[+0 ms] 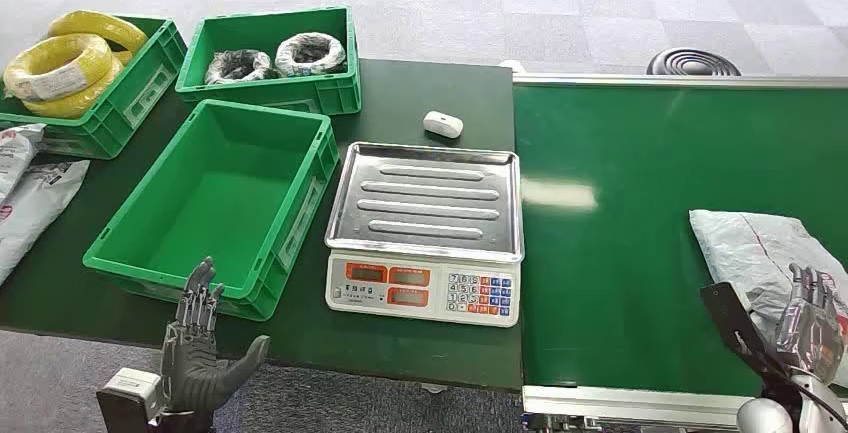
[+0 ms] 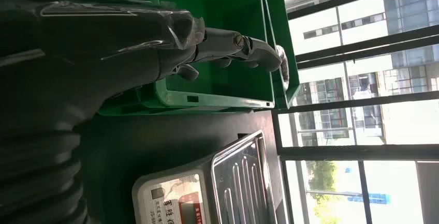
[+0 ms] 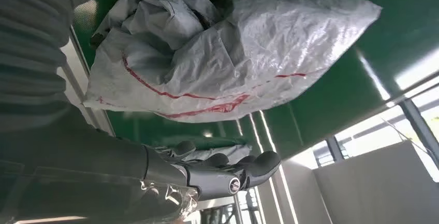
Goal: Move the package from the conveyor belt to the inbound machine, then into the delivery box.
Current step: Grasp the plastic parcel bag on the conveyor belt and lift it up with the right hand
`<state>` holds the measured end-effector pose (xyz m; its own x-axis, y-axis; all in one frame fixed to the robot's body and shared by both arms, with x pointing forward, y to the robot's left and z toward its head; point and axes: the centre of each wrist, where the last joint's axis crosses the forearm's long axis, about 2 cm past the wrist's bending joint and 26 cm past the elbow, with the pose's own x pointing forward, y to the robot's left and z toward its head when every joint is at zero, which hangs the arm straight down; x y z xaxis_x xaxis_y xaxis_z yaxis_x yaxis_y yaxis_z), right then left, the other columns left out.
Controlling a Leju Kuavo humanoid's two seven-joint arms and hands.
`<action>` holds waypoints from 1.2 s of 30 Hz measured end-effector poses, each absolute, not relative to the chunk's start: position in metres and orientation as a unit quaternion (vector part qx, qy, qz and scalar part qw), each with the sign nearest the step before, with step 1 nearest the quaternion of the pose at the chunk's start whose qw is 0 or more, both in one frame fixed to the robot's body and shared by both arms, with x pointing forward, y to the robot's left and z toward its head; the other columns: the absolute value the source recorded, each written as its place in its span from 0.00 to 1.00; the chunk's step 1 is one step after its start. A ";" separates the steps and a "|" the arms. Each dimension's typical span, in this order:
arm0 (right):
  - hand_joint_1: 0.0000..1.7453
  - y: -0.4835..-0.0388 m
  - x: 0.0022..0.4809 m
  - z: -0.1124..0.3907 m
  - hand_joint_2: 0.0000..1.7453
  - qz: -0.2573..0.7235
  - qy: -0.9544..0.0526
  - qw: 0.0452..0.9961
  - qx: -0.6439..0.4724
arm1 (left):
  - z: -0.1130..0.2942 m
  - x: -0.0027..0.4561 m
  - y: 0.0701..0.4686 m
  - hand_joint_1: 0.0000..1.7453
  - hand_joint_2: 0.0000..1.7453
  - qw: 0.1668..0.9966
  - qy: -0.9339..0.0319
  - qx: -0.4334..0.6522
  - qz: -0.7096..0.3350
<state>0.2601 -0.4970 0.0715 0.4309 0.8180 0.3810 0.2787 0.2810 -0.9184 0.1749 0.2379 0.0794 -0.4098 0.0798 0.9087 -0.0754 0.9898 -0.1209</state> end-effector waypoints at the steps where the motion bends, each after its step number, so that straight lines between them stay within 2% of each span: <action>1: 0.00 -0.499 0.264 0.071 1.00 0.214 -0.481 0.641 -0.558 | 0.079 0.175 0.238 0.00 1.00 0.543 -0.836 -0.001 0.071; 9: 0.02 -0.512 0.299 0.066 1.00 0.253 -0.329 0.765 -0.493 | 0.080 0.177 0.241 0.00 1.00 0.541 -0.839 0.001 0.067; 10: 0.13 -0.512 0.302 0.066 1.00 0.255 -0.311 0.775 -0.488 | 0.080 0.177 0.241 0.00 1.00 0.541 -0.839 0.001 0.066; 13: 0.77 -0.512 0.309 0.066 1.00 0.256 -0.265 0.794 -0.483 | 0.080 0.177 0.241 0.00 1.00 0.542 -0.838 0.001 0.064; 14: 0.88 -0.512 0.311 0.067 1.00 0.255 -0.256 0.797 -0.485 | 0.080 0.177 0.242 0.00 1.00 0.542 -0.838 0.002 0.063; 17: 0.89 -0.513 0.316 0.072 1.00 0.245 -0.245 0.797 -0.495 | 0.080 0.176 0.242 0.00 1.00 0.544 -0.837 0.003 0.062; 21: 1.00 -0.516 0.322 0.077 1.00 0.236 -0.247 0.795 -0.502 | 0.080 0.174 0.243 0.00 1.00 0.546 -0.835 0.004 0.063; 28: 1.00 -0.519 0.322 0.080 1.00 0.208 -0.296 0.763 -0.535 | 0.079 0.172 0.243 0.00 1.00 0.548 -0.834 0.006 0.066; 32: 1.00 -0.515 0.320 0.079 1.00 0.159 -0.439 0.749 -0.471 | 0.080 0.172 0.243 0.00 1.00 0.546 -0.835 0.009 0.066; 36: 1.00 -0.486 0.330 0.085 1.00 0.081 -0.601 0.698 -0.381 | 0.082 0.172 0.244 0.00 1.00 0.541 -0.838 0.012 0.070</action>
<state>0.3296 -0.4857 0.0854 0.2652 0.5707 0.7771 0.3451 0.6964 -0.6292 0.1725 0.2437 0.0818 -0.4133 0.0558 0.9089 -0.0956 0.9899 -0.1042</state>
